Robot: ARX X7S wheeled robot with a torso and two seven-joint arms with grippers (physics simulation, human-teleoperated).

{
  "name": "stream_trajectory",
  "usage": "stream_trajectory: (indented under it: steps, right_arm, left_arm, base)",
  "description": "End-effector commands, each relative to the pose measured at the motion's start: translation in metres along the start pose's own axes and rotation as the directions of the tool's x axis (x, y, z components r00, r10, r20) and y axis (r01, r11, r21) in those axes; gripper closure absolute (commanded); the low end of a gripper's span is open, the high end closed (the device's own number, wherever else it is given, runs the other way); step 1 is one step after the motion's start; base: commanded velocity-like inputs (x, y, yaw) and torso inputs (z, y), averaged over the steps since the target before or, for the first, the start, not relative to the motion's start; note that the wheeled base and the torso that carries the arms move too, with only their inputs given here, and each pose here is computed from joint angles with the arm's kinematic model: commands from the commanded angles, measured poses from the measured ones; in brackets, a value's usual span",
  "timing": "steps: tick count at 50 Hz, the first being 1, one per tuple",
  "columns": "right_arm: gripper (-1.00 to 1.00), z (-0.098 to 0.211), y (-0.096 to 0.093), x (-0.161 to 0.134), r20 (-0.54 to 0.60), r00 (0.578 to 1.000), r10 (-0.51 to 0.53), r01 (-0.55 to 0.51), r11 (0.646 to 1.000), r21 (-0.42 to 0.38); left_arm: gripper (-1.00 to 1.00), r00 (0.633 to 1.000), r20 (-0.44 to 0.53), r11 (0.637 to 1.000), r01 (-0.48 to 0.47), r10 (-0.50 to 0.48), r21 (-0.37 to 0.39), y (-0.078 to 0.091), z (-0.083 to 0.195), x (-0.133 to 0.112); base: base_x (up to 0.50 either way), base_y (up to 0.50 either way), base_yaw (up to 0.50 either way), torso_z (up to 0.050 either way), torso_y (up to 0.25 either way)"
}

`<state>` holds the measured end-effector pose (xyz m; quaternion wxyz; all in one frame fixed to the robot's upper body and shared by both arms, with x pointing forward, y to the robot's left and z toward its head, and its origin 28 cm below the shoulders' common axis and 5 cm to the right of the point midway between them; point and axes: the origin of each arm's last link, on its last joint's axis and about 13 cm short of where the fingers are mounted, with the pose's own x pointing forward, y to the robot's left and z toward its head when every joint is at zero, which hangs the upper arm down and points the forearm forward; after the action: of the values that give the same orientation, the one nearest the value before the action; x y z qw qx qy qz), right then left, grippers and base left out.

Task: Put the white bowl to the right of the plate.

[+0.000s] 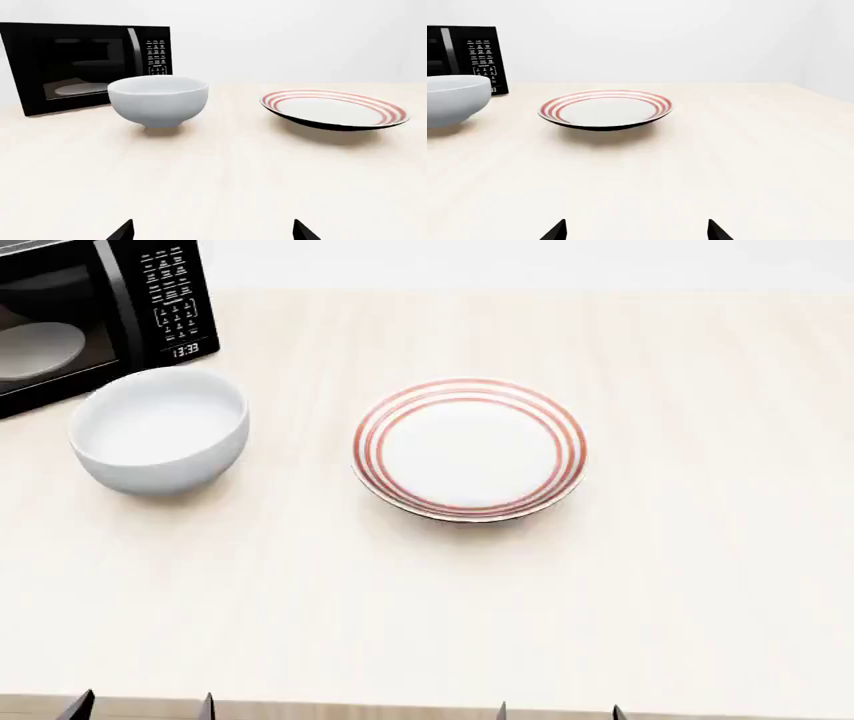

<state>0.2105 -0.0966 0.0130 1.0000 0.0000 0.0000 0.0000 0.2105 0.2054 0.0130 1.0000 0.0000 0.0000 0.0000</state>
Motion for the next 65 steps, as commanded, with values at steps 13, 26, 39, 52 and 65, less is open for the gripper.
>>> stream_trajectory:
  steps: [13, 26, 39, 52, 65]
  right_arm:
    - [-1.0, 0.021, 0.002, 0.003, -0.081, 0.995, 0.05, -0.054, 0.997, -0.053]
    - [-1.0, 0.118, -0.008, 0.007, 0.046, 0.997, 0.066, -0.062, 0.996, -0.07]
    - [-1.0, 0.134, -0.015, 0.012, 0.094, 0.995, 0.032, -0.029, 0.999, -0.033]
    - [-1.0, 0.135, -0.018, 0.012, 0.092, 0.995, 0.032, -0.032, 0.999, 0.002]
    - [-1.0, 0.133, -0.018, 0.013, 0.096, 0.995, 0.019, -0.019, 1.0, -0.007]
  left_arm:
    - [-1.0, 0.999, -0.035, 0.999, -0.032, 0.032, 0.006, 0.012, 0.023, -0.001]
    - [-1.0, 0.995, 0.087, 0.999, -0.052, 0.051, 0.01, 0.028, 0.118, 0.01]
    - [-1.0, 0.991, 0.116, 0.997, -0.074, 0.072, 0.007, 0.032, 0.131, 0.01]
    - [-1.0, 0.991, 0.111, 0.997, -0.072, 0.071, 0.0, 0.032, 0.129, 0.009]
    - [-1.0, 0.991, 0.111, 0.998, -0.07, 0.07, -0.001, 0.032, 0.128, 0.009]
  base:
    - [0.0, 0.0, 0.0, 0.0, 0.0]
    - [0.0, 0.0, 0.0, 0.0, 0.0]
    - [0.36, 0.2, 0.0, 0.0, 0.0]
    - [0.5, 0.16, 0.0, 0.0, 0.0]
    - [0.5, 0.0, 0.0, 0.0, 0.0]
